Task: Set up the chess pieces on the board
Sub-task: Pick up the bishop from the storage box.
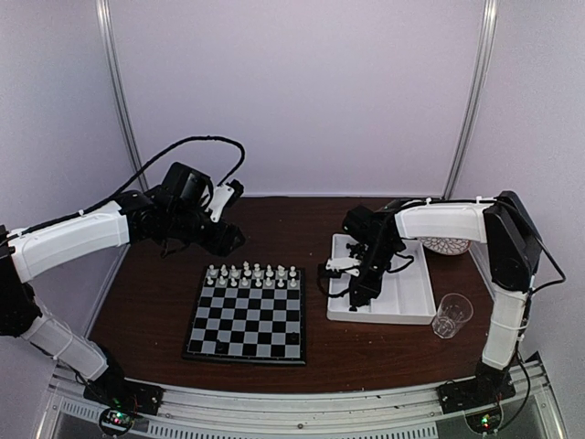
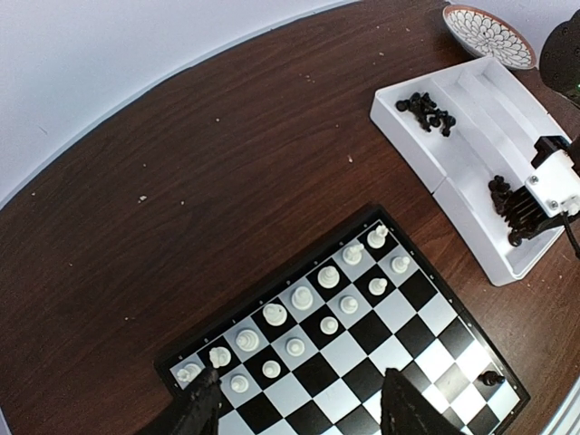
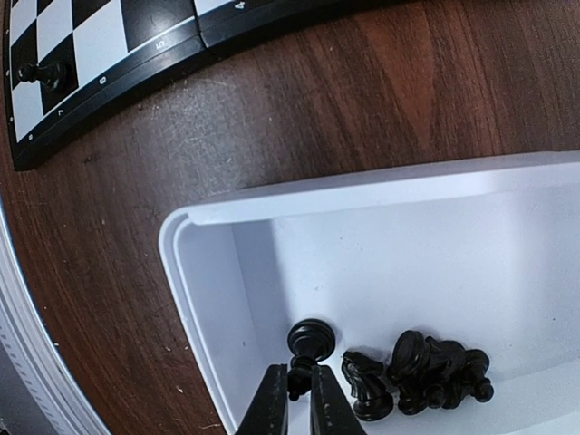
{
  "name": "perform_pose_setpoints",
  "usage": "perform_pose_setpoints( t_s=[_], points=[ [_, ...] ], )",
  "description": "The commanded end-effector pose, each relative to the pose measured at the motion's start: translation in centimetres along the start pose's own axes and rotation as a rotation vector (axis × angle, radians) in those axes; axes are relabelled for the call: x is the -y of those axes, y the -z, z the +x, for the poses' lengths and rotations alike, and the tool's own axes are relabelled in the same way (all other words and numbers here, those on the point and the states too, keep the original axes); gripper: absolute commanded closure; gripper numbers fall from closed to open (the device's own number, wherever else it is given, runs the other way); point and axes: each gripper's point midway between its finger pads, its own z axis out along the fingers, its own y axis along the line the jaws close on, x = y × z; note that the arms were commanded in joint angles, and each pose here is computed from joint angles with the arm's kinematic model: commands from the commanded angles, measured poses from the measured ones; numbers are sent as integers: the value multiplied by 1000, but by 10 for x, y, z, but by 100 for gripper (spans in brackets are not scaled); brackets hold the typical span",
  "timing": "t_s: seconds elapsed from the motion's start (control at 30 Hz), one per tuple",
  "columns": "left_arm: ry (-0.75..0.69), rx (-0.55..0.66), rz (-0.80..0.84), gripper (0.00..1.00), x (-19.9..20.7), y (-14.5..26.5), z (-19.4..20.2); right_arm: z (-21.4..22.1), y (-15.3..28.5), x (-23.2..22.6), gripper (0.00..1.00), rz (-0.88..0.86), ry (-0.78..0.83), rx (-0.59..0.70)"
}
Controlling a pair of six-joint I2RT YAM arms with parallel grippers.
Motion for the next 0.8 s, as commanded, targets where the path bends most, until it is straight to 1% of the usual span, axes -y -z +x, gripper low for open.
perform_pose_setpoints(
  t_s=[0.0, 0.2, 0.5, 0.77],
  points=[
    [2, 52, 37, 40, 4, 6, -16, 1, -3, 4, 92, 18, -4, -30],
    [2, 49, 41, 40, 5, 5, -15, -1, 2, 2, 96, 21, -4, -22],
    [2, 42, 47, 40, 6, 4, -14, -13, 46, 1, 98, 88, 27, 34],
    [3, 36, 54, 40, 7, 2, -14, -12, 38, 2, 98, 83, 25, 29]
  ],
)
